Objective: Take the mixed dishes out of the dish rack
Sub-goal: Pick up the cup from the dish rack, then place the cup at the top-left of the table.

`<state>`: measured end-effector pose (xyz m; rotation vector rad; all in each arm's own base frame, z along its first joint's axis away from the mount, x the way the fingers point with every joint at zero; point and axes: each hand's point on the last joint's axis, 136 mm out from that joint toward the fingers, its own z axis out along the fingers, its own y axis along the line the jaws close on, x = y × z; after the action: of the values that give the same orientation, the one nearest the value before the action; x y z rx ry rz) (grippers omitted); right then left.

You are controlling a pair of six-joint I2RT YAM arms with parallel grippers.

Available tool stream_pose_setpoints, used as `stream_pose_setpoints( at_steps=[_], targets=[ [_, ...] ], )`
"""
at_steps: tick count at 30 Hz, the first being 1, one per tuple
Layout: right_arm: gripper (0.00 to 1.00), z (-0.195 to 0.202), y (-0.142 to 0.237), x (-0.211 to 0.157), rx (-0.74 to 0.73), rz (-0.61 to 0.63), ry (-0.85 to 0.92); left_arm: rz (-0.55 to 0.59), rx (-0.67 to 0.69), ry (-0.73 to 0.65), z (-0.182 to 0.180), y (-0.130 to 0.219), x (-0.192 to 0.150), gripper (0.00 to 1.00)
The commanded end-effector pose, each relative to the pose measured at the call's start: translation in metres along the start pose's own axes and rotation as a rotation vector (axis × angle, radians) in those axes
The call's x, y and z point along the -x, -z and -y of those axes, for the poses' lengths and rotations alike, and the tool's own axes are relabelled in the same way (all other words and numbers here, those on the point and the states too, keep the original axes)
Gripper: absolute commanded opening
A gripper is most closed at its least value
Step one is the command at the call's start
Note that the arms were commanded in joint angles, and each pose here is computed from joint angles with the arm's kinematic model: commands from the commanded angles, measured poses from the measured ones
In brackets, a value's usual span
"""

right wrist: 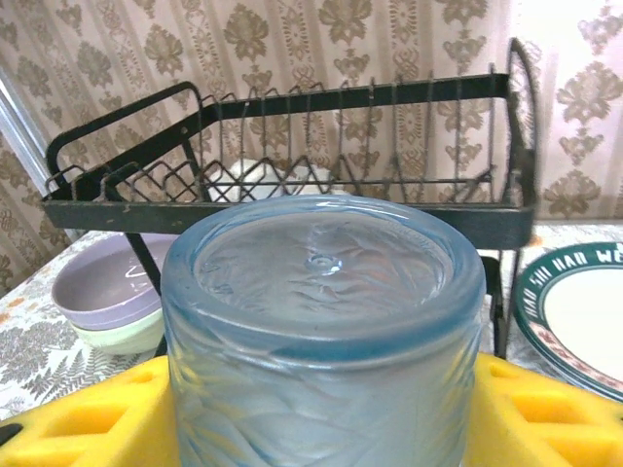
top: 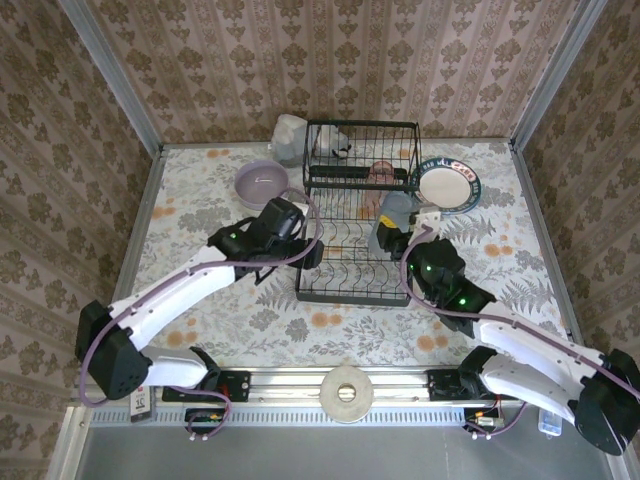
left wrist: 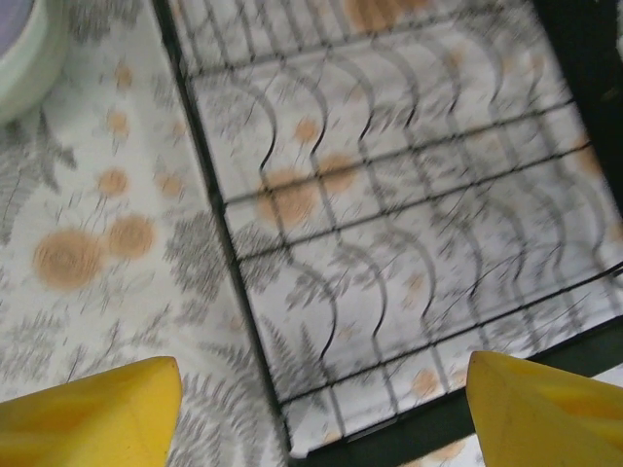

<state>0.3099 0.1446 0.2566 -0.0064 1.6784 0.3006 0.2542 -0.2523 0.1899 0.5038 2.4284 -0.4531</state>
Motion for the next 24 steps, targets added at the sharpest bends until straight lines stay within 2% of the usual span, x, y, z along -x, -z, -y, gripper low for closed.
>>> stream_pose_setpoints(
  at_steps=[1,6,8,11,15,18,21,24],
  targets=[
    [0.52,0.022,0.011,0.008,-0.075,-0.034,-0.120,0.148,-0.109,-0.014,0.018,0.006,0.020,0.79],
    [0.50,0.044,0.024,0.024,-0.113,-0.041,-0.281,0.325,-0.202,-0.052,0.031,0.010,0.036,0.92],
    [0.50,0.049,0.028,0.031,-0.119,-0.047,-0.338,0.387,-0.240,-0.065,0.036,0.010,0.040,1.00],
    [0.50,0.057,0.032,0.035,-0.141,-0.073,-0.429,0.499,-0.304,-0.095,0.046,0.011,0.045,1.00],
    [0.50,0.064,0.034,0.041,-0.119,-0.081,-0.597,0.592,-0.380,-0.158,0.060,0.012,0.048,1.00],
    [0.49,0.065,0.035,0.046,-0.088,-0.089,-0.709,0.664,-0.459,-0.241,0.077,0.014,0.049,1.00],
    [0.49,0.063,0.034,0.047,-0.037,-0.109,-0.849,0.797,-0.568,-0.329,0.094,0.026,0.050,1.00],
    [0.49,0.061,0.034,0.047,0.011,-0.124,-0.962,0.852,-0.654,-0.394,0.109,0.031,0.051,0.99]
  ],
)
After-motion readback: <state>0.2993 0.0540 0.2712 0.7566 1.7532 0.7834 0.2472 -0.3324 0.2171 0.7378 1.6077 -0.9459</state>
